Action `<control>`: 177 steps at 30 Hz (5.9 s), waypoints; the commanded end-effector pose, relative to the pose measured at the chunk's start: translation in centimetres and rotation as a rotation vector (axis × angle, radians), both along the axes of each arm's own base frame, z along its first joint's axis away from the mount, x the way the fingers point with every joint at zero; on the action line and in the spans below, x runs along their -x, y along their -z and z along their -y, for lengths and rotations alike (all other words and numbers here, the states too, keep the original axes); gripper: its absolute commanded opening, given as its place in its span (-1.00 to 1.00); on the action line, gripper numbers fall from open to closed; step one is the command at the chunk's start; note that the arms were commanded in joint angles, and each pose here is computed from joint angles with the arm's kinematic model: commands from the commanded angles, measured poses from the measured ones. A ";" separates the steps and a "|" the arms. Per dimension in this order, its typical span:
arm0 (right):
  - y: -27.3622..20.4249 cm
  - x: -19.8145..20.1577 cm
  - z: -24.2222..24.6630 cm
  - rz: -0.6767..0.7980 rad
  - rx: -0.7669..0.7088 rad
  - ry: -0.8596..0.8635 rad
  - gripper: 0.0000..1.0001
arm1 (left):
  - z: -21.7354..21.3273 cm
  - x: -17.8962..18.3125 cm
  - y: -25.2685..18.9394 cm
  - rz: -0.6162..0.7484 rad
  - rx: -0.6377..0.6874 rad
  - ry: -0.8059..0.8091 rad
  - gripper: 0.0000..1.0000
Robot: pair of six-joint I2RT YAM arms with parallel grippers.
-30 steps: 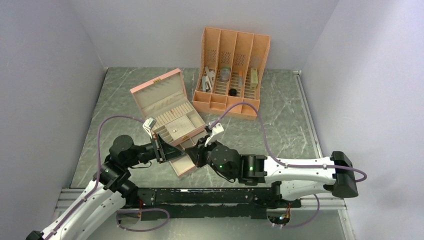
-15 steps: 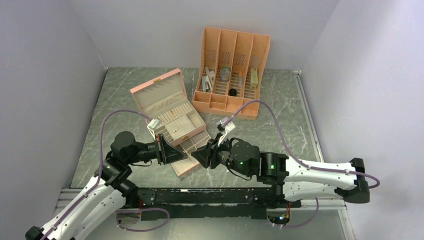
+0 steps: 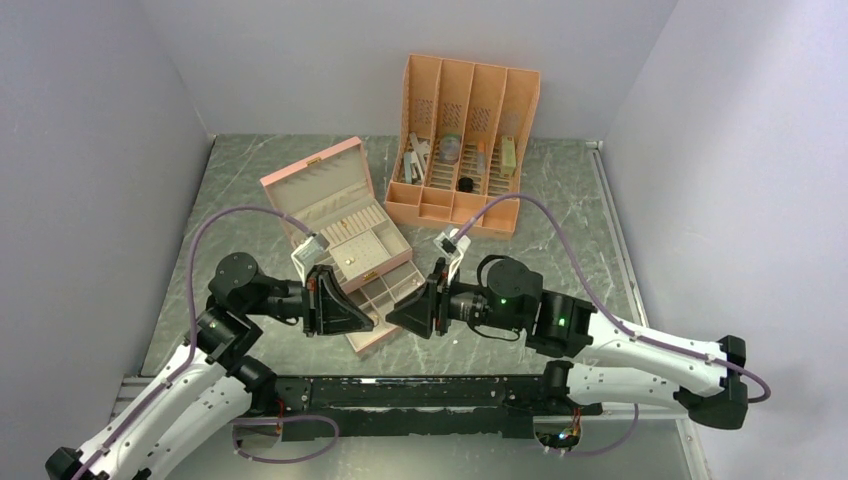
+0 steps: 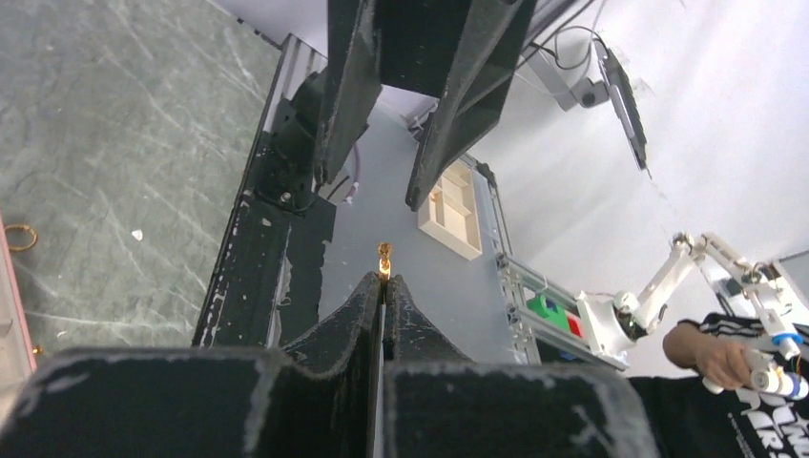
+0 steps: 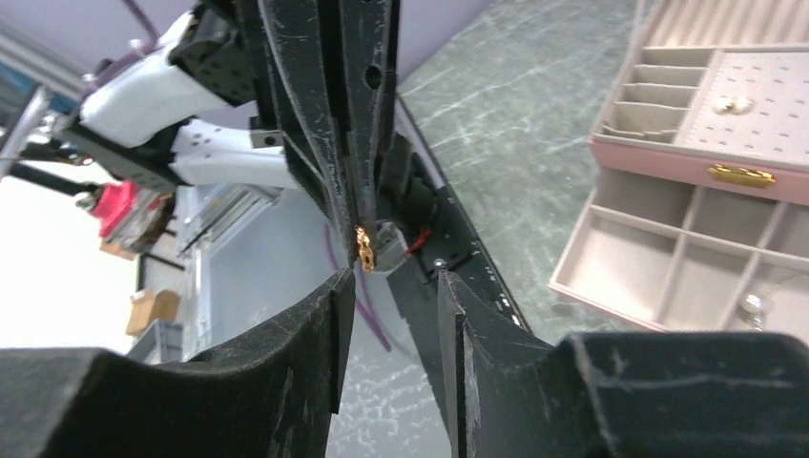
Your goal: Organize the mixed jewelry
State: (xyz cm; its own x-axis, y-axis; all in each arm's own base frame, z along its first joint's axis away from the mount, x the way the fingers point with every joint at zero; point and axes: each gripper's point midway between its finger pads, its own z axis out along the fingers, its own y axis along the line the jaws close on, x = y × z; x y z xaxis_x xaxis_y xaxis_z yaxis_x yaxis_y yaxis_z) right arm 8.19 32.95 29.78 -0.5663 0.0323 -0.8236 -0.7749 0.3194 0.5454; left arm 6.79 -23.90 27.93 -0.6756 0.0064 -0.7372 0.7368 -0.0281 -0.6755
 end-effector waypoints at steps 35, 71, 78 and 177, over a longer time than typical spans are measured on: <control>-2.0 3.4 -3.1 -0.034 -0.124 -0.285 -0.93 | -0.6 1.9 -1.6 0.130 0.015 0.126 -0.90; 5.4 -15.4 -10.4 0.095 0.341 0.258 -1.00 | -9.7 -7.7 -2.8 0.321 -0.239 -0.846 0.44; 9.4 -19.4 -12.4 0.097 0.438 0.292 -1.00 | -11.9 -9.1 -2.3 0.313 -0.272 -0.995 0.42; 19.5 -29.3 -12.0 0.043 0.629 0.493 -0.48 | -12.5 -8.5 -2.1 0.306 -0.234 -1.017 0.40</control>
